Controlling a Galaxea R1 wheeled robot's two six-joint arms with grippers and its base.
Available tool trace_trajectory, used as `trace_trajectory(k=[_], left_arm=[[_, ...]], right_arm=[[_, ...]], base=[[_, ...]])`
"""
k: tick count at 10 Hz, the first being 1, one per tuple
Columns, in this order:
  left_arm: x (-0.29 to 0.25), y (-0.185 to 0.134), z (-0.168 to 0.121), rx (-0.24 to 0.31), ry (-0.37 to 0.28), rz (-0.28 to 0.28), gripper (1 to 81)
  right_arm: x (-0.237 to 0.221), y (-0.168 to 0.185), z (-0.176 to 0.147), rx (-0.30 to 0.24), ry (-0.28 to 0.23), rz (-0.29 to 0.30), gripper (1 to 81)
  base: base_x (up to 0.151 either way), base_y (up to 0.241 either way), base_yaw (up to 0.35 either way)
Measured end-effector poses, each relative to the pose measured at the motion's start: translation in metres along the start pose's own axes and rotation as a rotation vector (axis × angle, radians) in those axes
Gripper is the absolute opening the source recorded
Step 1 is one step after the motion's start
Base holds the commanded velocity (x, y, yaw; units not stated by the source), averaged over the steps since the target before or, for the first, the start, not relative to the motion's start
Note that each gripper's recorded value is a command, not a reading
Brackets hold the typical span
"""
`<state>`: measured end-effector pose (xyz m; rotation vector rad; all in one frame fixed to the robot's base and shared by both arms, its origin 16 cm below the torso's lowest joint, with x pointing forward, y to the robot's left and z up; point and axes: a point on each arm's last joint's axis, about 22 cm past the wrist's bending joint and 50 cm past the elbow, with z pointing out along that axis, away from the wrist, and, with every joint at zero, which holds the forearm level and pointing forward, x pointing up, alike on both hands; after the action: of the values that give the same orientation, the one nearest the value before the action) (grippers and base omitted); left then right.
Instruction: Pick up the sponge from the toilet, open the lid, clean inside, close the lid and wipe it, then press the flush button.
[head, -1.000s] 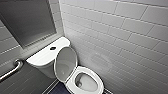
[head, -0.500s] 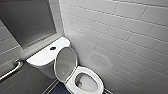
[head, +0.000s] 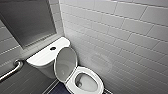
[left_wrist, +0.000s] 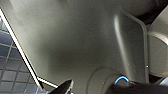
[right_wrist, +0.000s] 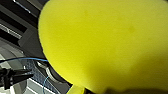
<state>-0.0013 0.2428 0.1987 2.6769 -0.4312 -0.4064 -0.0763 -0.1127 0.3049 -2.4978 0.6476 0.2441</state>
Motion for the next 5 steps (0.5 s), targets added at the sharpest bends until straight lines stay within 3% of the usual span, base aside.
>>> trace_trajectory(k=[2, 4, 5], left_arm=[[0.0, -0.0001, 0.0067, 0.075, 0.002, -0.002, 81.1], [0.0014, 0.0023, 0.0104, 0.109, 0.0, 0.017, 81.1], [0.0016, 0.0057, 0.0126, 0.118, -0.009, 0.053, 81.1]], right_arm=[[0.0004, 0.0051, 0.0, -0.011, 0.0, -0.004, 1.0], [0.0008, 0.0071, 0.0, -0.016, 0.001, -0.006, 1.0], [0.0007, 0.0094, 0.0004, -0.022, 0.002, -0.007, 1.0]], base=[[0.0, 0.0, 0.0], [0.0, 0.0, 0.0], [0.0, 0.0, 0.0]])
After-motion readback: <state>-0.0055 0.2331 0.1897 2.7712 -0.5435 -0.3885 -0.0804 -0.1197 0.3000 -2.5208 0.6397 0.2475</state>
